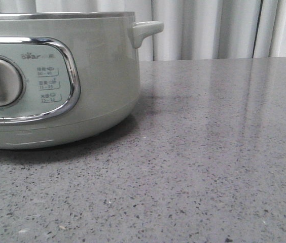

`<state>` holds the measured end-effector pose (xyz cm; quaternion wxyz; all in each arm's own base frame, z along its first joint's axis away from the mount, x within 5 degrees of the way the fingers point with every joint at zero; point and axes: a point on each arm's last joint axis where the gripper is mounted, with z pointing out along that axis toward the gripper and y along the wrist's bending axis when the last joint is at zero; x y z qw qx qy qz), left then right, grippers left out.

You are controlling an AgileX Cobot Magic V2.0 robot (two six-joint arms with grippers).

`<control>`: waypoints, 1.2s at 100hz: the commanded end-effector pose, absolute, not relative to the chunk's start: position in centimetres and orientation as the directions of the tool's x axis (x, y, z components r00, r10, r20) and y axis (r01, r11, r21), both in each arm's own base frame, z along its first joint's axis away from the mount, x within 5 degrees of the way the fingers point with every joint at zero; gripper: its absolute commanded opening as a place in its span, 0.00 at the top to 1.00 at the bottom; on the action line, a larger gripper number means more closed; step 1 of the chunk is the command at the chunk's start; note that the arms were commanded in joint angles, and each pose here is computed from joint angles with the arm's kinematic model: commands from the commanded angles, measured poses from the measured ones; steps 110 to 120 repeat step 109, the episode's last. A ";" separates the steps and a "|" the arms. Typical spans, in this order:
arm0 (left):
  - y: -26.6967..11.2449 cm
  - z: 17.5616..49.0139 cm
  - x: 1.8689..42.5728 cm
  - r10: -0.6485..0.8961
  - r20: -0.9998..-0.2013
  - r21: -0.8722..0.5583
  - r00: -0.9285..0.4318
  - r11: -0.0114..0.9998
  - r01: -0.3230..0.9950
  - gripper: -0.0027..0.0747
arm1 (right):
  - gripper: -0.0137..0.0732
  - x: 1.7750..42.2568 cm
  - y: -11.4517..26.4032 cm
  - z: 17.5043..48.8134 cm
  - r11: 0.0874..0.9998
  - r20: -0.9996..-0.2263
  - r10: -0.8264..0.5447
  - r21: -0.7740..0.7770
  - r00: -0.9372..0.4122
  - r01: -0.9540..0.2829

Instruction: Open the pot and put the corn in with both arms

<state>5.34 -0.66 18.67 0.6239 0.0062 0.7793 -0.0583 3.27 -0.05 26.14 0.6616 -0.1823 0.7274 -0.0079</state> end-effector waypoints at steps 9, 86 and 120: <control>-0.7 18.3 5.3 -0.068 -0.983 -0.085 -0.172 0.992 0.089 0.99 | 0.89 4.1 0.4 23.1 0.976 -0.981 -0.143 -0.118 -0.130 -0.182; -0.7 18.4 5.3 -0.069 -0.984 -0.085 -0.167 0.992 0.089 0.99 | 0.89 5.3 0.4 17.8 0.994 -0.977 -0.068 -0.051 -0.202 -0.092; -0.7 18.4 5.3 -0.069 -0.984 -0.085 -0.167 0.992 0.089 0.99 | 0.89 5.3 0.4 17.8 0.994 -0.977 -0.068 -0.051 -0.200 -0.092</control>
